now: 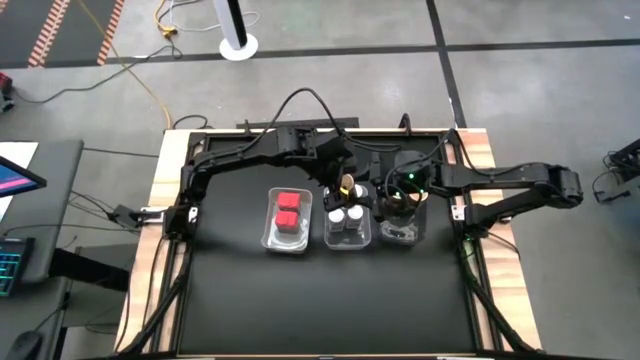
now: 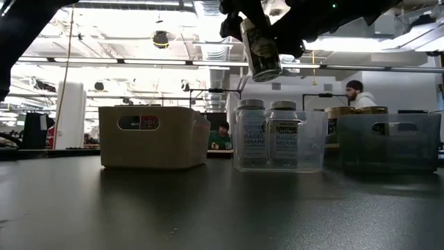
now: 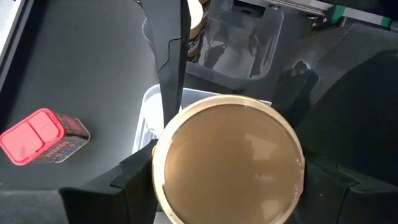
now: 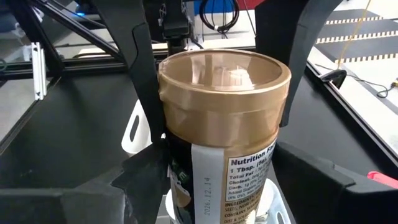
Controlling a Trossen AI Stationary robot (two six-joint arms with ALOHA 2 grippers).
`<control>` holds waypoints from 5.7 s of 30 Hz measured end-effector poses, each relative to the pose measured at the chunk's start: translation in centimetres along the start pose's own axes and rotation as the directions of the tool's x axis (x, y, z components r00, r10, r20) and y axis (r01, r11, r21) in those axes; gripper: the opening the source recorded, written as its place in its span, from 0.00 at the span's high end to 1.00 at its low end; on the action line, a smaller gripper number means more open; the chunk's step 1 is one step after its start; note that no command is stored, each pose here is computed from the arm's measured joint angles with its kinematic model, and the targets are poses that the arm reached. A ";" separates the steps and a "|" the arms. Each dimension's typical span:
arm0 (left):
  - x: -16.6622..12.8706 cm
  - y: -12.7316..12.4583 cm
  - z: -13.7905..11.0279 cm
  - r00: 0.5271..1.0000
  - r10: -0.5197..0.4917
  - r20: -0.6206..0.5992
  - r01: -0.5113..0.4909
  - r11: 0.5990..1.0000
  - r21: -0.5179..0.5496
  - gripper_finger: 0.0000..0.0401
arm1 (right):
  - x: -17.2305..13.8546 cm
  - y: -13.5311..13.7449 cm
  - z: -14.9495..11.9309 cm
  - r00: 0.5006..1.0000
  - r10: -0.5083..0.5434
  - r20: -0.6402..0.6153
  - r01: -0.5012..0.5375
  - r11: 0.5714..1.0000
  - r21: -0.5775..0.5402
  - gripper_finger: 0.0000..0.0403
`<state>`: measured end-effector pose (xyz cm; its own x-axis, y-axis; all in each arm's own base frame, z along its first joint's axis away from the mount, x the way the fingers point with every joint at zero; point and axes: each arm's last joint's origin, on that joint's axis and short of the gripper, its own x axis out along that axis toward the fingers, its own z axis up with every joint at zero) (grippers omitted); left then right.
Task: Sort spices by type
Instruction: Put the brown seasoning bottle into the black bin
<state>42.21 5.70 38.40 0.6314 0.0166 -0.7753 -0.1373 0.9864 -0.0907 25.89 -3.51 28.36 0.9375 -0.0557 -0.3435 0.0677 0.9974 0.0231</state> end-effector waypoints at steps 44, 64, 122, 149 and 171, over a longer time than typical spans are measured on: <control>0.0 -0.6 0.5 0.998 -0.011 0.055 0.012 1.000 -0.027 0.31 | -0.1 0.2 0.3 1.000 0.006 0.024 -0.007 1.000 0.014 0.25; 0.0 -0.6 0.6 0.998 0.007 0.060 -0.006 1.000 -0.020 0.24 | -0.1 0.2 0.1 1.000 0.004 0.005 -0.004 1.000 0.026 0.23; 1.6 -0.3 1.9 0.767 0.036 0.641 0.047 0.993 -0.112 0.12 | -17.5 2.4 -3.8 0.970 -0.232 0.070 0.210 0.950 0.230 0.25; 8.7 -2.5 2.5 0.627 -0.149 0.765 0.181 0.983 0.044 0.12 | -17.8 2.7 -4.0 0.888 -0.090 0.451 0.047 0.993 0.107 0.24; 8.9 -3.4 2.3 0.645 -0.147 0.750 0.181 0.983 0.037 0.20 | -15.0 3.5 -2.2 0.869 -0.081 0.488 0.044 0.995 0.087 0.23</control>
<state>50.05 2.84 33.19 0.9998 -0.0119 -0.0182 0.0079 0.9784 -0.2064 11.29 0.88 31.51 0.9758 -0.1512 0.1580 0.1382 0.9863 0.0901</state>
